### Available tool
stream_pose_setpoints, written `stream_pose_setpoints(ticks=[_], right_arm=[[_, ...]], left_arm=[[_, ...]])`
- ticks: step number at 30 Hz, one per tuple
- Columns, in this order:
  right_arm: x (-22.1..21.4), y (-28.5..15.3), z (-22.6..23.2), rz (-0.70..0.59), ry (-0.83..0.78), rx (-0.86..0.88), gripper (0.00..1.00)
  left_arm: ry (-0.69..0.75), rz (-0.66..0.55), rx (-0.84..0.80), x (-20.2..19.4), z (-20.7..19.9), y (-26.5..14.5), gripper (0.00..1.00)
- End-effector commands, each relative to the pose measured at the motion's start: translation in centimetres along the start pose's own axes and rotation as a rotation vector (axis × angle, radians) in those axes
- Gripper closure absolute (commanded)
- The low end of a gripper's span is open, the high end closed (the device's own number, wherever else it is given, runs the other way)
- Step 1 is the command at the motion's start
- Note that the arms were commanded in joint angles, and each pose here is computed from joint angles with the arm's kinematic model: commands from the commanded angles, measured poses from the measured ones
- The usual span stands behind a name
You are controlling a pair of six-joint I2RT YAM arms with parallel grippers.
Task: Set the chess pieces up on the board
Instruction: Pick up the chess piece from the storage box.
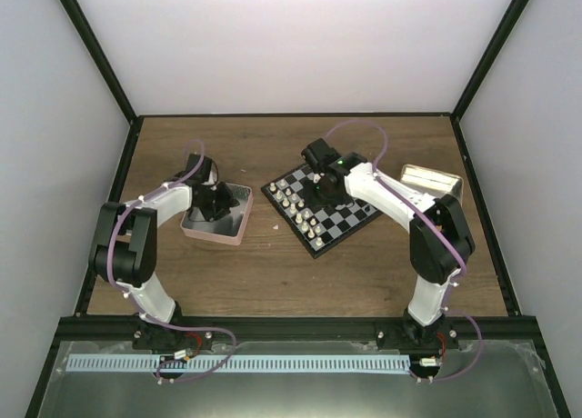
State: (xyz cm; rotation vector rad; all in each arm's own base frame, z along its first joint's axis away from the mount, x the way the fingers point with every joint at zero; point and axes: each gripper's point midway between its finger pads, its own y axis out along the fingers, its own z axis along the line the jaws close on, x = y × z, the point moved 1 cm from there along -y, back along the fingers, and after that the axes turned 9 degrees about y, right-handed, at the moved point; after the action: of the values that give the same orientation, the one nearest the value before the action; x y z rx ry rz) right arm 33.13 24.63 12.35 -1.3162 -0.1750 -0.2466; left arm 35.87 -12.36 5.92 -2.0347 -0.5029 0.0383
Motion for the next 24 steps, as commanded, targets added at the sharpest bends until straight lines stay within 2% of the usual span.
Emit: stream_pose_setpoints(ticks=[1, 7, 12, 24], right_arm=[[1.4, -0.8, 0.5, -0.037, 0.017, 0.011, 0.71], [1.3, -1.0, 0.6, -0.035, 0.016, 0.016, 0.72], [1.5, -1.3, 0.7, -0.049, 0.019, 0.022, 0.73], [1.9, -1.2, 0.6, -0.069, 0.016, 0.017, 0.74]], left_arm=[[-0.168, 0.044, -0.023, -1.2, 0.5, 0.8, 0.62], [-0.427, 0.056, -0.132, -2.4, 0.3, 2.4, 0.67], [-0.487, 0.030, -0.124, -2.0, 0.5, 2.5, 0.67], [-0.615, 0.136, -0.094, -4.4, 1.6, 4.0, 0.71]])
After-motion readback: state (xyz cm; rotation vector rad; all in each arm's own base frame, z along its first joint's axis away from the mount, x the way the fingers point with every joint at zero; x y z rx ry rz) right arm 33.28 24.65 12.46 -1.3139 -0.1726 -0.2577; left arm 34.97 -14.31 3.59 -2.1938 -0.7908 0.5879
